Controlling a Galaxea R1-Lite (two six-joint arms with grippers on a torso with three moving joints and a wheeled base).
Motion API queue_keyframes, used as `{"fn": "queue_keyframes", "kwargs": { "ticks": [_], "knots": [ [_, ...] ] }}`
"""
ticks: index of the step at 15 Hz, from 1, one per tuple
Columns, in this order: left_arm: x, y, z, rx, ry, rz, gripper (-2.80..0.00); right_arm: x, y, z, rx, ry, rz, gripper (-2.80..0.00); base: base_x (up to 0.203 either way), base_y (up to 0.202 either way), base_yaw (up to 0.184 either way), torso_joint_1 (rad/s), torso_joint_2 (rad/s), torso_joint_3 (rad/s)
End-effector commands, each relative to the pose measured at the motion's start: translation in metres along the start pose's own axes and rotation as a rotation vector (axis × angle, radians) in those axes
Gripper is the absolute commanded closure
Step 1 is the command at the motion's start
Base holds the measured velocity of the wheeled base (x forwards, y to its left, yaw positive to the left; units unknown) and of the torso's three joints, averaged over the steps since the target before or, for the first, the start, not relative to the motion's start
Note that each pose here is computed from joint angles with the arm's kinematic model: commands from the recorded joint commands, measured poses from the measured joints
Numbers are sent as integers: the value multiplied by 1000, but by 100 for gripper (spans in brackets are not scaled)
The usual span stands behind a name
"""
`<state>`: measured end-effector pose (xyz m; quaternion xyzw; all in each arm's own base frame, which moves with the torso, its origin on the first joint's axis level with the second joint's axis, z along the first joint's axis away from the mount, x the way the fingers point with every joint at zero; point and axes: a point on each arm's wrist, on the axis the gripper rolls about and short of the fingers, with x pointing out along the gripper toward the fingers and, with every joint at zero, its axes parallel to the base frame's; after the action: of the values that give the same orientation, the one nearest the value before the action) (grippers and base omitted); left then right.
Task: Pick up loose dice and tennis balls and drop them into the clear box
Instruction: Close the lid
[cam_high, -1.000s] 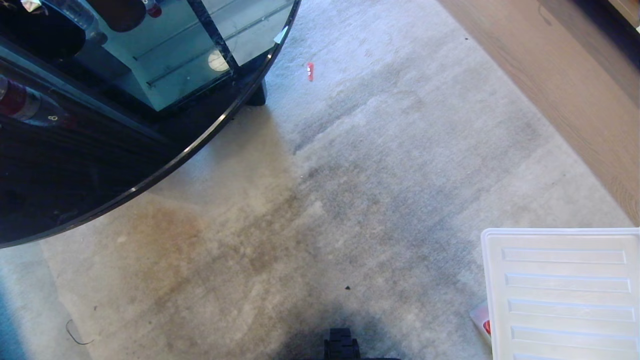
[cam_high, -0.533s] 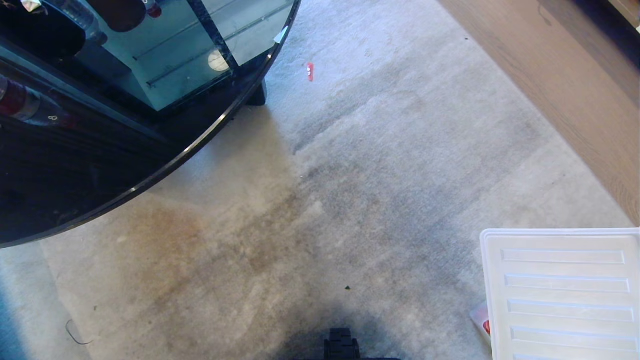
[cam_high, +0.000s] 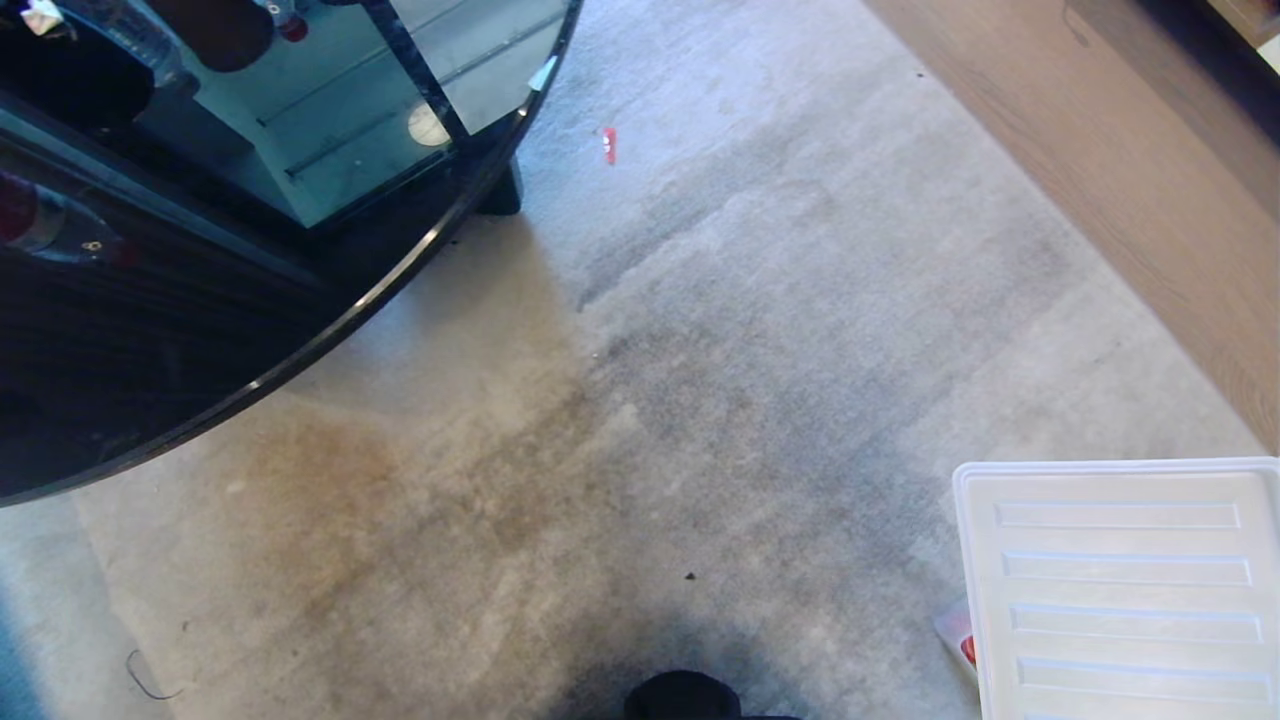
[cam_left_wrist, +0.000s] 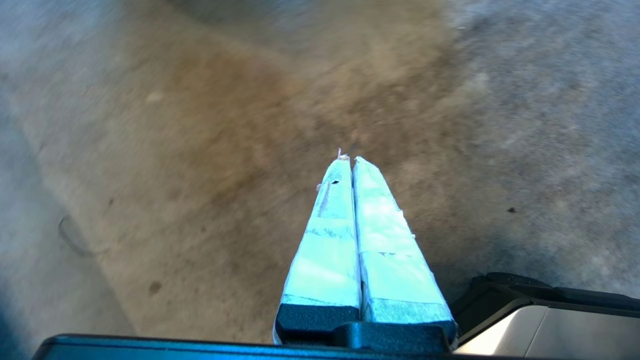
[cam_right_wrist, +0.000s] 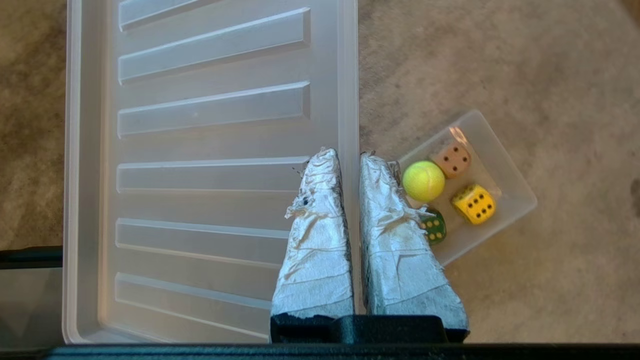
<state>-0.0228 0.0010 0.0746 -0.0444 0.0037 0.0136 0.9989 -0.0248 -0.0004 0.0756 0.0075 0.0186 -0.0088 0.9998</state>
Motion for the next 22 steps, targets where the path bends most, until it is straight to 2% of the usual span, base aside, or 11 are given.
{"fn": "queue_keyframes", "kwargs": {
  "ticks": [1, 18, 22],
  "knots": [
    [0, 0, 0, 0, -1, 1, 0, 0, 0, 0, 0, 0, 0, 0, 5, 8, -124, 2, -2, 2],
    [0, 0, 0, -2, -1, 1, 0, 0, 0, 0, 0, 1, 0, 0, 2, 12, -162, 1, 2, 1],
    [0, 0, 0, -3, -1, 1, 0, 0, 0, 0, 0, 0, 0, 0, 2, 2, -80, -1, 2, 3]
  ]
}}
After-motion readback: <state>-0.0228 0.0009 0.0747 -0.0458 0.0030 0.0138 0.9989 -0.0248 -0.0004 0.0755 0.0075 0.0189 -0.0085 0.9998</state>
